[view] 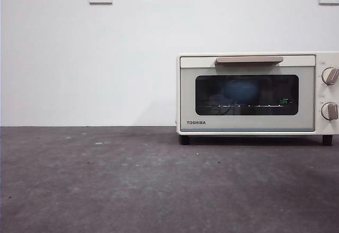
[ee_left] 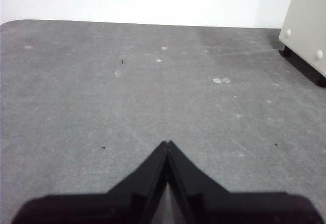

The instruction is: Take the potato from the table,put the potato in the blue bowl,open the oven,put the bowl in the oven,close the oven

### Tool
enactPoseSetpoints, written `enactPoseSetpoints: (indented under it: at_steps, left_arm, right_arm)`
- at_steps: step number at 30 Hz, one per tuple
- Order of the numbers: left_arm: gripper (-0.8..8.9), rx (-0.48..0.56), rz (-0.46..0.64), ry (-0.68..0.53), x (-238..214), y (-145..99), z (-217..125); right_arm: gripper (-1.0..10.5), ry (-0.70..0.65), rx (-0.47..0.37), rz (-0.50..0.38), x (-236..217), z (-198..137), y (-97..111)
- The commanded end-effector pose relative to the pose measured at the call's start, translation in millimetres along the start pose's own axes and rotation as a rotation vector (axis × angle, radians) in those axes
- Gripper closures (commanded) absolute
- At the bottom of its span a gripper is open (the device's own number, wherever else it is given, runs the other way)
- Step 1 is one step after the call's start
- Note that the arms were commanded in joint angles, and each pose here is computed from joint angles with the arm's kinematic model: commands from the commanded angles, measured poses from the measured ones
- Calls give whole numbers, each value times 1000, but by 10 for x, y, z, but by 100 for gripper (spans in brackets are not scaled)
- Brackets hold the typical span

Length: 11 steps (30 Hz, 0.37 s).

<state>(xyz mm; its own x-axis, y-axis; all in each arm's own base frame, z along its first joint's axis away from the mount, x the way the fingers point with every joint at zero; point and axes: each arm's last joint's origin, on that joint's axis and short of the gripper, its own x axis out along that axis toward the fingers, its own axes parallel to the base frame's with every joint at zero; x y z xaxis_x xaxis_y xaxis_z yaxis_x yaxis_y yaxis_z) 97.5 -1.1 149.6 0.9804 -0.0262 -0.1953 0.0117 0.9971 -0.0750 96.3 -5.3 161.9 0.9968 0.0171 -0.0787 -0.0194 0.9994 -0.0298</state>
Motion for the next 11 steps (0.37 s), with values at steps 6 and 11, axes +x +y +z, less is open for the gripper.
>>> enactPoseSetpoints:
  at_steps: [6, 11]
  left_arm:
    - [817, -4, -4, 11, 13, 1, -30]
    - [817, -4, -3, 11, 13, 2, -30]
  right_arm:
    - [946, 106, 3, -105, 1, -124, -13]
    - [946, 103, 5, -108, 1, -121, -14]
